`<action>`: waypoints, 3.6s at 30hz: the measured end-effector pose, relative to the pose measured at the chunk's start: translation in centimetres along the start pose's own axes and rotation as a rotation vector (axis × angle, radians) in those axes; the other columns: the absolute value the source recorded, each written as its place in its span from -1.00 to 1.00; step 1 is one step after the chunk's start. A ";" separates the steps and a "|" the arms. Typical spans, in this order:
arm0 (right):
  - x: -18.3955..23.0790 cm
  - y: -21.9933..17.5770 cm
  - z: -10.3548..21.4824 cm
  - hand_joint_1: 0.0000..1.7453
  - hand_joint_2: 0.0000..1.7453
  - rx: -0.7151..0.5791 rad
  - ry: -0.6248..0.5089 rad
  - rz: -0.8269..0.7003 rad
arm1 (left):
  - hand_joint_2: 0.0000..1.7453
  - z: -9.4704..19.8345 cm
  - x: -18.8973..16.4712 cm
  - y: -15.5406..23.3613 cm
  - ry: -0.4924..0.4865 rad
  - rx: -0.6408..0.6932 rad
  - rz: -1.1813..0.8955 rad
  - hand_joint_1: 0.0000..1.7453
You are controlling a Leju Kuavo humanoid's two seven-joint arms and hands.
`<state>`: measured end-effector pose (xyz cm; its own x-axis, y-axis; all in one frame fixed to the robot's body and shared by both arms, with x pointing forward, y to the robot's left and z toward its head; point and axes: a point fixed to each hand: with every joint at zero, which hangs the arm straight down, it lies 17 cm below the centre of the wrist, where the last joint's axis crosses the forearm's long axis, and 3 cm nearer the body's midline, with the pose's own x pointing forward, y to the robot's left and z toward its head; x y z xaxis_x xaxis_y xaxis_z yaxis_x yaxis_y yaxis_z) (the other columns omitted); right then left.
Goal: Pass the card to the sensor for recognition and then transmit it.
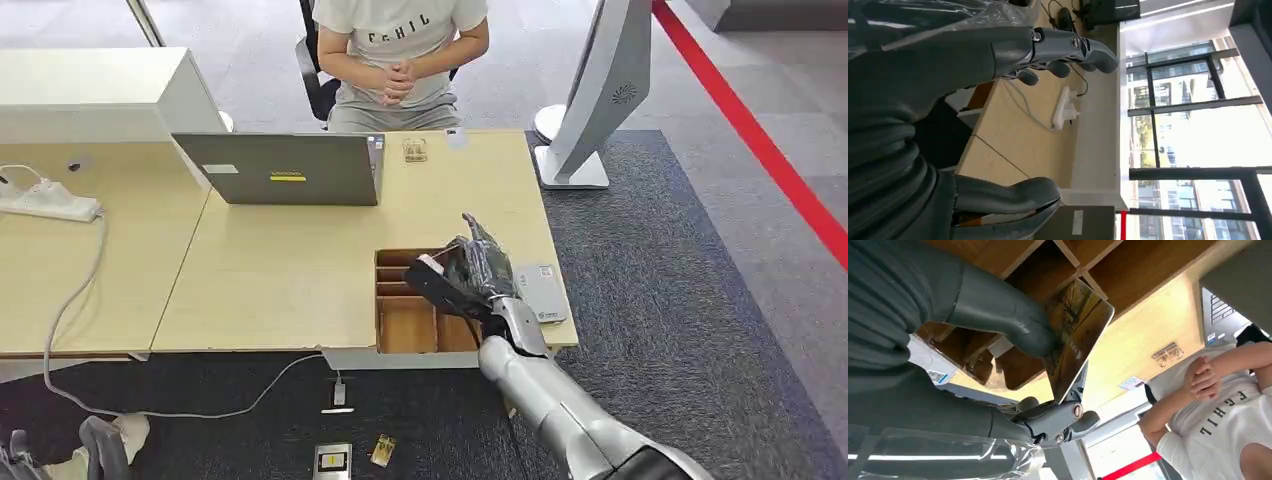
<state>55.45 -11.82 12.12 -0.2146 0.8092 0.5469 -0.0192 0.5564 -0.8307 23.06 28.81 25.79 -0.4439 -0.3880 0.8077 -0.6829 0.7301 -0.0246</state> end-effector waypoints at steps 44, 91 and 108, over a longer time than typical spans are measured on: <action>8.4 -18.4 -3.0 1.00 1.00 -0.461 -0.126 -0.004 | 1.00 -2.1 -0.5 3.0 0.031 0.136 0.076 -1.00; 7.6 -12.6 -4.1 -1.00 1.00 -0.370 -0.049 0.023 | 1.00 -2.4 -2.0 5.1 0.072 0.197 0.082 -1.00; 10.4 -10.0 2.4 -1.00 1.00 -0.299 -0.281 -0.324 | 1.00 -2.4 -1.4 4.2 0.015 0.138 -0.001 -1.00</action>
<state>51.07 -9.42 25.89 -0.4987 0.5279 0.6875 0.1432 0.8324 -0.5353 22.16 33.74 25.97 -0.4356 -0.3796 0.8162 -0.7571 0.6450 -0.1041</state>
